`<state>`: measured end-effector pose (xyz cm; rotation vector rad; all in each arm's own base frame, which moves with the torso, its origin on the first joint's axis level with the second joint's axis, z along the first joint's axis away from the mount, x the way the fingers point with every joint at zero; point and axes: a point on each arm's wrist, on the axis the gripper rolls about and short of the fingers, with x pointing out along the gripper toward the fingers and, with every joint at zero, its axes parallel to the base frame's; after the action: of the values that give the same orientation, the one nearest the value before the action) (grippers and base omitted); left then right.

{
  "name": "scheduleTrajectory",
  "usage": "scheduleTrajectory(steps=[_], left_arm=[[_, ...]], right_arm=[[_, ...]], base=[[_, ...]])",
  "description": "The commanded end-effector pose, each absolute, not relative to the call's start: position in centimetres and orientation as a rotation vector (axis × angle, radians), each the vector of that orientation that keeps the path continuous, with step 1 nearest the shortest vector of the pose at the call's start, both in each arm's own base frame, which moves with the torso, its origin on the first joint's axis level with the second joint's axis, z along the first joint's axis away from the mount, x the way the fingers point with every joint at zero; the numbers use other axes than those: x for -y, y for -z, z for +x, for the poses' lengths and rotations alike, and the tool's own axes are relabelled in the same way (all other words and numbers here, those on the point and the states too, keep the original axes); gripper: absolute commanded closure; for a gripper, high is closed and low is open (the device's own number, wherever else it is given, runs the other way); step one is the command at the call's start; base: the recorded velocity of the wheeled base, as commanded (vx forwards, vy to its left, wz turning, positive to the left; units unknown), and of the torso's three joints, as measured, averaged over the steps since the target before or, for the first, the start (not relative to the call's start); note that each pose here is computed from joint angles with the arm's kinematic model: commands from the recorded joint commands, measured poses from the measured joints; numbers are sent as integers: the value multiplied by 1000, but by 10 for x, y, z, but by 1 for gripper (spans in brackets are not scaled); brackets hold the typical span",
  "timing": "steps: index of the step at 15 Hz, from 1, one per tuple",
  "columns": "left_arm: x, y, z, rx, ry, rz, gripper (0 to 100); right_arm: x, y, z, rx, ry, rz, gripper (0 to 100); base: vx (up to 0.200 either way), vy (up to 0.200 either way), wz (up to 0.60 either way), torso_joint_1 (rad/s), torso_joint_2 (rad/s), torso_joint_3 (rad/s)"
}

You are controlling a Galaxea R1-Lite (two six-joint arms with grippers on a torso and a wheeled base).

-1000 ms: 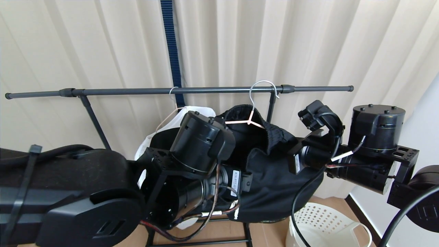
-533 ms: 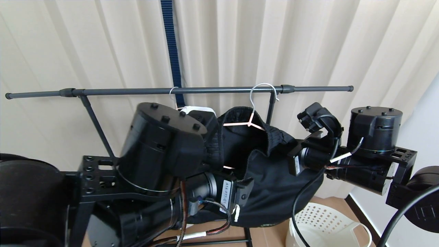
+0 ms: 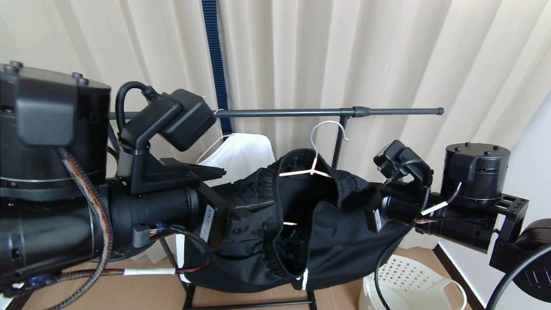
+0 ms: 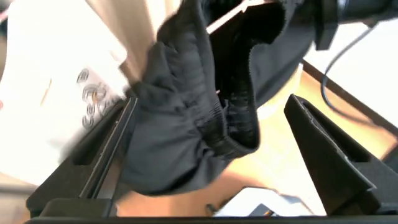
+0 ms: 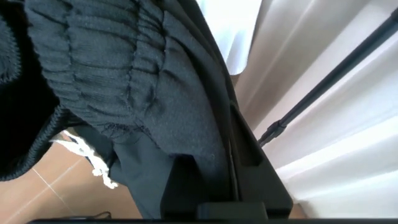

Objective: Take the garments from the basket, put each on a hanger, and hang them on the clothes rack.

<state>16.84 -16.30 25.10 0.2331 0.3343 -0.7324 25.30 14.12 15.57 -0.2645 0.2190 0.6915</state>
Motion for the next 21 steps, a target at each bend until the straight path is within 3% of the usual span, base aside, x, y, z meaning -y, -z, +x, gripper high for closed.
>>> scheduleTrajectory(steps=[1, 4, 8, 15, 21], left_arm=[[143, -253, 177, -316, 738, 263, 0], [134, -225, 194, -374, 940, 408, 0], [141, -211, 211, -356, 1031, 547, 0], [156, -194, 227, -387, 1073, 546, 0], [168, -189, 233, -385, 1075, 474, 0]], right_arm=[[-138, -149, 249, -225, -707, -288, 100], [-135, -143, 245, -218, -747, -329, 100], [-135, -141, 244, -216, -753, -355, 100], [-140, -141, 239, -215, -771, -360, 100], [-148, -141, 234, -208, -806, -365, 100]], base=[[0, 0, 0, 0, 0, 0], [0, 0, 0, 0, 0, 0], [0, 0, 0, 0, 0, 0], [0, 0, 0, 0, 0, 0], [0, 0, 0, 0, 0, 0]])
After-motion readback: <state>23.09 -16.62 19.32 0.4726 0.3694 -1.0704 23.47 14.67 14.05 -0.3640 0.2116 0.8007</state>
